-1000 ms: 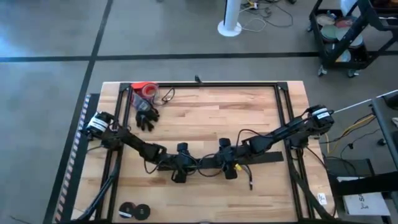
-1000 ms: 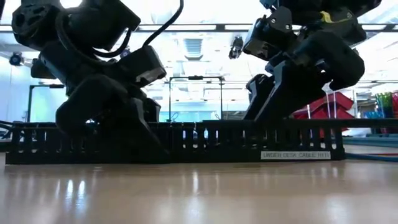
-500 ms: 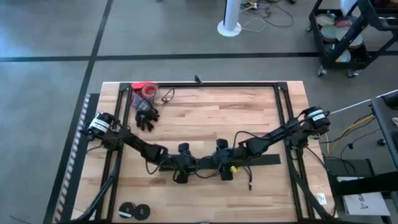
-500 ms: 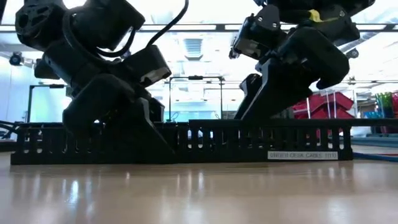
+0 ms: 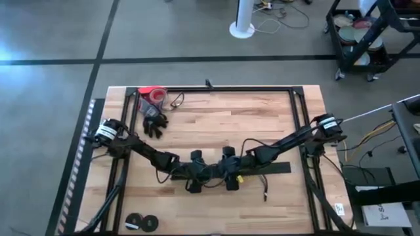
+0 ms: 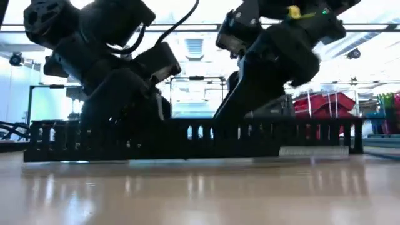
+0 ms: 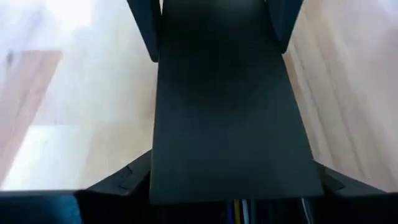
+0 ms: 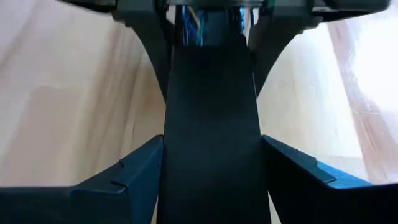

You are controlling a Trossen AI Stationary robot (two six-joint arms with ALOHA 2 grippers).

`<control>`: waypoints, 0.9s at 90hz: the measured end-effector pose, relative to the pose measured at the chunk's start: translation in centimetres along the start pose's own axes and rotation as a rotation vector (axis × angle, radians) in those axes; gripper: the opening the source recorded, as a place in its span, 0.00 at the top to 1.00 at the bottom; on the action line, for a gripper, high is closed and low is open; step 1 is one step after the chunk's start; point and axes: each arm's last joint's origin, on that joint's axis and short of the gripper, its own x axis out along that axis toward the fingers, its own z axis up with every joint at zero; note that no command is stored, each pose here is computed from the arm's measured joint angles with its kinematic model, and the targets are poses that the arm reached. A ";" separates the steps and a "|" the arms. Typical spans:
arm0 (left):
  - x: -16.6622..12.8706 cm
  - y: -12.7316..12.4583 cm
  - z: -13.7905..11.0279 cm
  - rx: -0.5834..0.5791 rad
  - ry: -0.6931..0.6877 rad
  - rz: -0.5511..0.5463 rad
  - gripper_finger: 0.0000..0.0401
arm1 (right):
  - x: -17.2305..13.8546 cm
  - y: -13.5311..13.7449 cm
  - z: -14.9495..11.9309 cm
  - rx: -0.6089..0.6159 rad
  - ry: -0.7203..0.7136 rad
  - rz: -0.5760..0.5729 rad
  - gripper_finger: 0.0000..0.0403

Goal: Ziptie cables
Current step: Close the black cable duct

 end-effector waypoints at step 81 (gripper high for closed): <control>-10.4 -0.5 -3.5 -0.131 0.113 -0.033 0.31 | 1.1 -0.4 -0.3 0.045 0.053 -0.005 0.46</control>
